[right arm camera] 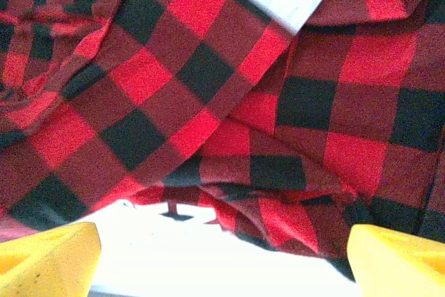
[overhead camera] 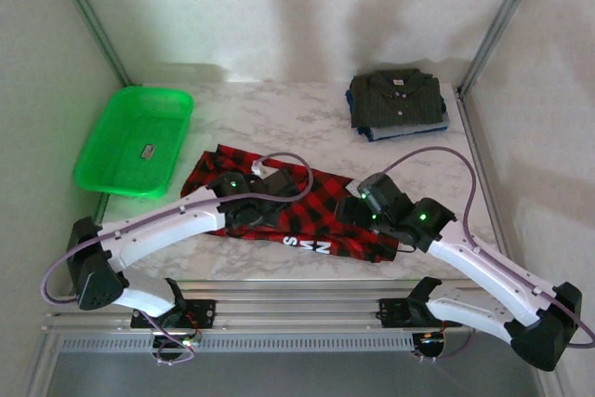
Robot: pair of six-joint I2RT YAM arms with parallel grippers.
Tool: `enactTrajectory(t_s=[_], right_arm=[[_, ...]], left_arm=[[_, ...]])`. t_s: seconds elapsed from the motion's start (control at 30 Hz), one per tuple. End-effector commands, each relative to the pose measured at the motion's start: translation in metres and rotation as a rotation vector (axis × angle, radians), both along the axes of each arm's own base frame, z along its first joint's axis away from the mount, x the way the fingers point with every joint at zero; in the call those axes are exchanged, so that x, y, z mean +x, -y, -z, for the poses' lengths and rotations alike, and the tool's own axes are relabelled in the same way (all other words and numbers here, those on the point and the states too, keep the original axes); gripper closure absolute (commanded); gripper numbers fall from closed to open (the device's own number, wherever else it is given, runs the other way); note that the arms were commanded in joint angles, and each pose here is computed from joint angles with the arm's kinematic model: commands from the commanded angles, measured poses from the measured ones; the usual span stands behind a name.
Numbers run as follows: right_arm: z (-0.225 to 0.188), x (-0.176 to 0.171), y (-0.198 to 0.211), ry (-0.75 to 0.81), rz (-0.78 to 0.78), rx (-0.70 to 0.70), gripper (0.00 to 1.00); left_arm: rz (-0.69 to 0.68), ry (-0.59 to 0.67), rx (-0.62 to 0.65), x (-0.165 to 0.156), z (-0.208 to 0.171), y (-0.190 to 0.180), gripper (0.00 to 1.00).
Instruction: Fold and stack the long sleeve shirts
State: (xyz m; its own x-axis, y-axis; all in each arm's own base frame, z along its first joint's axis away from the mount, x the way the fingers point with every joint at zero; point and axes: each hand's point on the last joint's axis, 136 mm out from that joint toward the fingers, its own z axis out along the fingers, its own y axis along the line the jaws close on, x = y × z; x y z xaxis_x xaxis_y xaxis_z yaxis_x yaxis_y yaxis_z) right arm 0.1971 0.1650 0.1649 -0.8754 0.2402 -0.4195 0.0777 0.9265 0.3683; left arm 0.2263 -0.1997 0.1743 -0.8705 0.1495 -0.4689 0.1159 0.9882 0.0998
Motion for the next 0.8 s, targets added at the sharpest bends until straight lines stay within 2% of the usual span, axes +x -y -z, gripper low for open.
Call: enactTrajectory(t_s=[0.0,0.17,0.33,0.47,0.6,0.77], right_arm=[[-0.011,0.016,0.009,0.022,0.041,-0.035,0.08],[-0.005,0.042,0.004,-0.008,0.064,-0.03,0.08],[0.007,0.063,-0.005,-0.034,0.061,-0.054,0.1],[0.023,0.075,-0.016,-0.066,0.046,-0.058,0.15],[0.039,0.082,-0.023,-0.096,0.045,-0.068,0.25],[0.062,0.089,-0.024,-0.136,0.058,-0.107,0.45]], left_arm=[[-0.028,0.106,0.242,0.016,-0.026,-0.061,1.0],[-0.043,0.192,0.246,0.038,-0.037,-0.073,0.99],[-0.056,0.176,0.282,0.056,-0.029,-0.078,0.99],[-0.065,0.161,0.3,0.073,-0.017,-0.082,0.99],[-0.099,0.148,0.322,0.091,-0.012,-0.095,0.99],[-0.09,0.144,0.32,0.112,-0.009,-0.094,0.99]])
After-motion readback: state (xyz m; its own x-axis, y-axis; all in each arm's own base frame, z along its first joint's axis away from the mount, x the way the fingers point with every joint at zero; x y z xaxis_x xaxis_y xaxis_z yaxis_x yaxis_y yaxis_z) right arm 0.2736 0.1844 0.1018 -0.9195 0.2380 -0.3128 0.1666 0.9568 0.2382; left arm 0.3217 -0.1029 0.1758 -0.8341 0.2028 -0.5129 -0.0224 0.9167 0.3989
